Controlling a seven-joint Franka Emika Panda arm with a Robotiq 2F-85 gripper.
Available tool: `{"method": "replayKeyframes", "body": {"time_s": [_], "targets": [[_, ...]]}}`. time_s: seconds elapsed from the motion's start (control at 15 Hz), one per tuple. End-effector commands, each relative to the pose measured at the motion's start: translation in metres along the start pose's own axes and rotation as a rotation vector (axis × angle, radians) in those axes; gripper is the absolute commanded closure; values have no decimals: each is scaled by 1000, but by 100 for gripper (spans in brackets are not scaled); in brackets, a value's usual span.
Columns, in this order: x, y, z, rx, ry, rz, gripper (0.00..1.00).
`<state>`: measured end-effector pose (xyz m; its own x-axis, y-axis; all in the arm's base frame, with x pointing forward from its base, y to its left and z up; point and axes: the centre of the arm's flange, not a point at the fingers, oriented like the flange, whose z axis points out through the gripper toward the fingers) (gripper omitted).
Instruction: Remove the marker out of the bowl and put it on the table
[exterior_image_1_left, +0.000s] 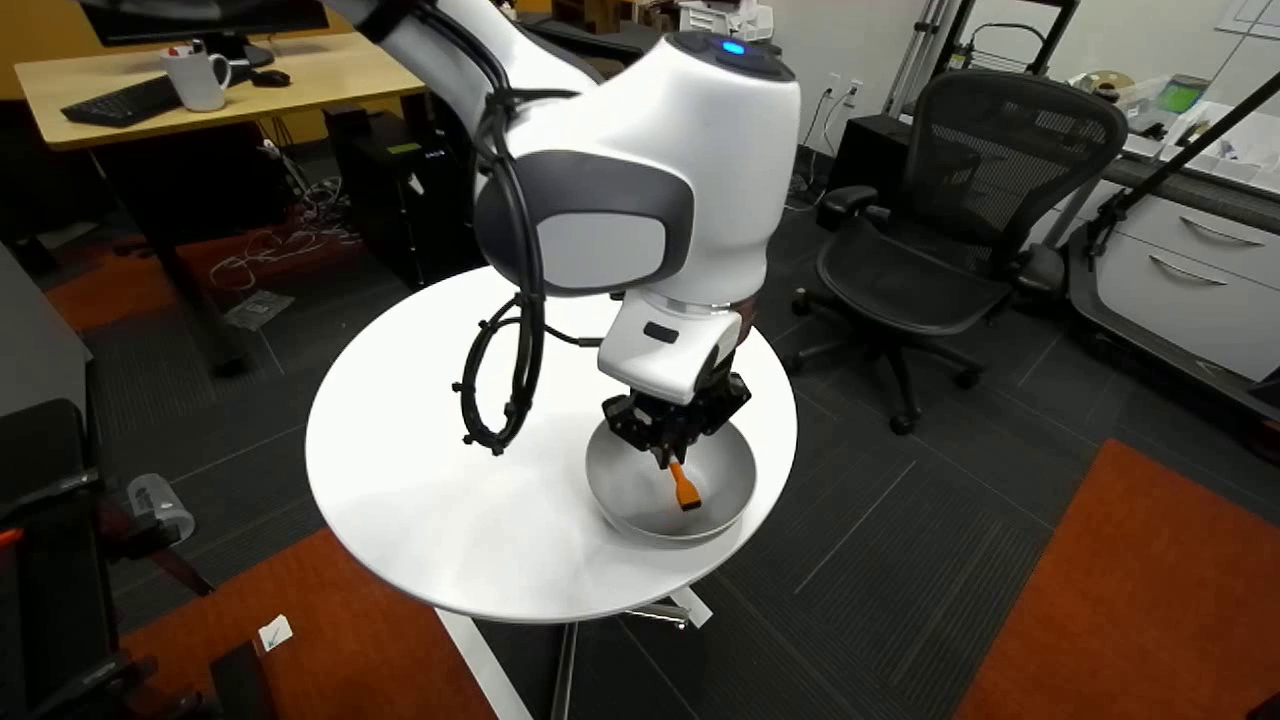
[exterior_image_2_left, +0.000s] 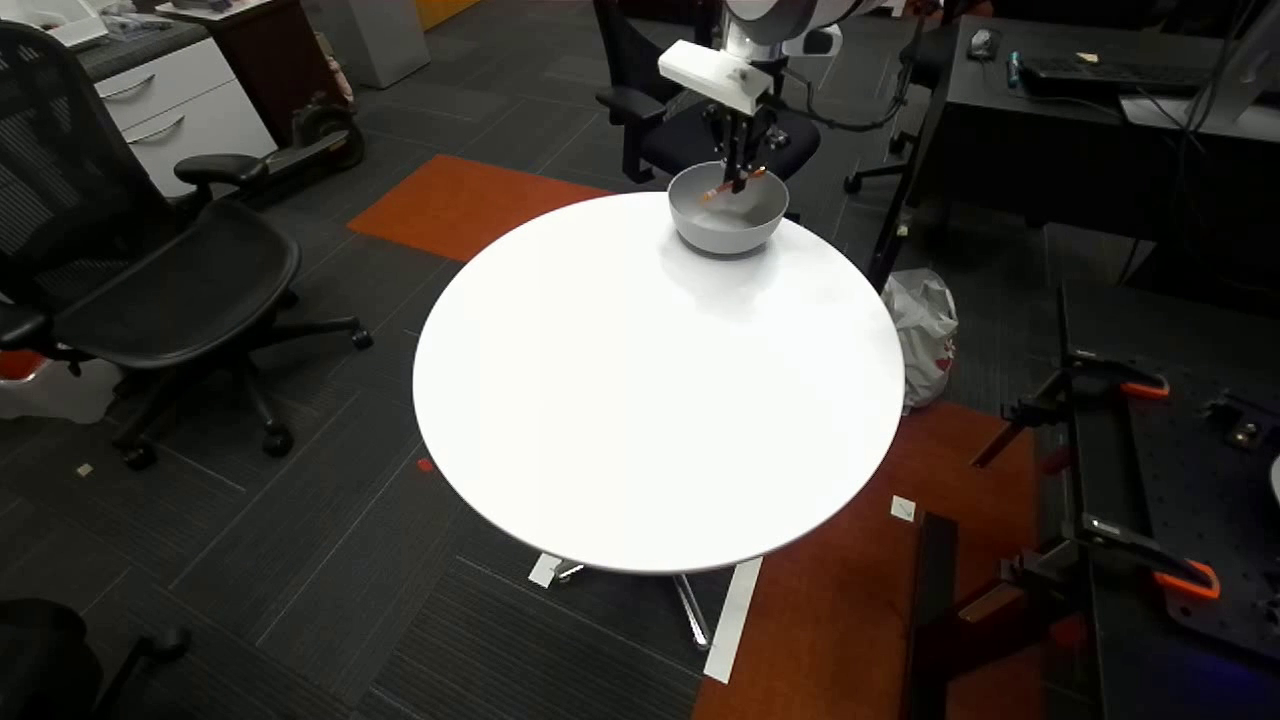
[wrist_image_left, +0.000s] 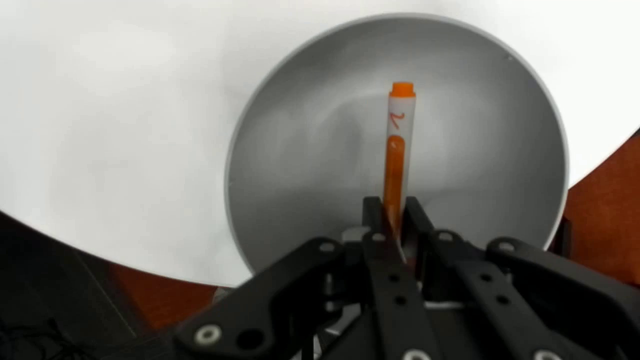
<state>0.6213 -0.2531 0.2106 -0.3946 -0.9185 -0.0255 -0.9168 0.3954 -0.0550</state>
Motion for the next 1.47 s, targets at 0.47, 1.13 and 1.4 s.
{"method": "replayKeyframes", "body": {"time_s": [0.47, 1.13, 1.4], "targets": [[-82, 76, -86, 91, 79, -225, 97], [-214, 106, -71, 47, 139, -603, 97], [-221, 114, -39, -20, 118, -600, 97]]}}
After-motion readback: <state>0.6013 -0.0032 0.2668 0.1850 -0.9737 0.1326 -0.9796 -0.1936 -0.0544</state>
